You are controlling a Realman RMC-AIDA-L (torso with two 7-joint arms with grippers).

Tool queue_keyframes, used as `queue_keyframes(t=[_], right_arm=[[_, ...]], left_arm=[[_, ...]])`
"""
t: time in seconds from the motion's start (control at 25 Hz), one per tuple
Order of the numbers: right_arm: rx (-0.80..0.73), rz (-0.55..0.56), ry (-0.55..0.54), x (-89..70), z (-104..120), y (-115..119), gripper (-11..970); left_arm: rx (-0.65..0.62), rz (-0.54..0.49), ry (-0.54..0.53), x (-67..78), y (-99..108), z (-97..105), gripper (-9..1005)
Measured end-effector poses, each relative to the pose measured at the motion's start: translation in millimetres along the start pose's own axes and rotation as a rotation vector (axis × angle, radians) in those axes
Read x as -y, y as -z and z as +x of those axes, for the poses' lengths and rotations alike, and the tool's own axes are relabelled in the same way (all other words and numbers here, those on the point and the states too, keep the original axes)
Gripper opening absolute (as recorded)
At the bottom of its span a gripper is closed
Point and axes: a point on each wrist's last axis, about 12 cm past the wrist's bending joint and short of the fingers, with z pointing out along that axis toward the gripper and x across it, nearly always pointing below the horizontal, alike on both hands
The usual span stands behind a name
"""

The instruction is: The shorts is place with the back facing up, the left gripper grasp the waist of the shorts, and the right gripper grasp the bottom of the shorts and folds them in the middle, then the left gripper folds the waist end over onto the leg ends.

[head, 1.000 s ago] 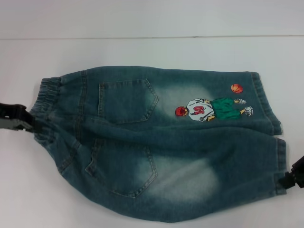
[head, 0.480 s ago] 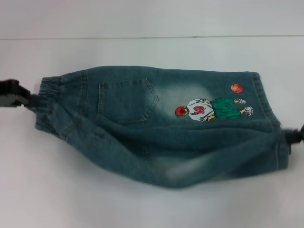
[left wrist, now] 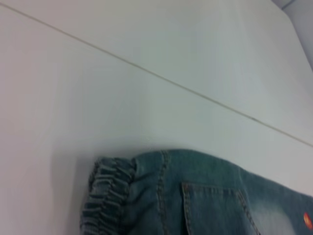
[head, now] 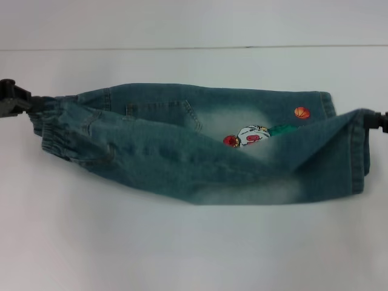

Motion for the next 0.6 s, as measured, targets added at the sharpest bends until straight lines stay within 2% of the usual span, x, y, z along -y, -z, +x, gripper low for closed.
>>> queue_keyframes(t=[0.28,0.6], right_arm=[[0.095,0.139,-0.039,17.9,7.8,-17.5,9],[0.118,0.264,-0.018,28.9,21.4,-45.0,8]], left_arm=[[0.067,-0.015,0.039,-9.9,-17.3,0.7,62],[0.156,-0.036,0.011,-14.8,-34.6,3.8,62]])
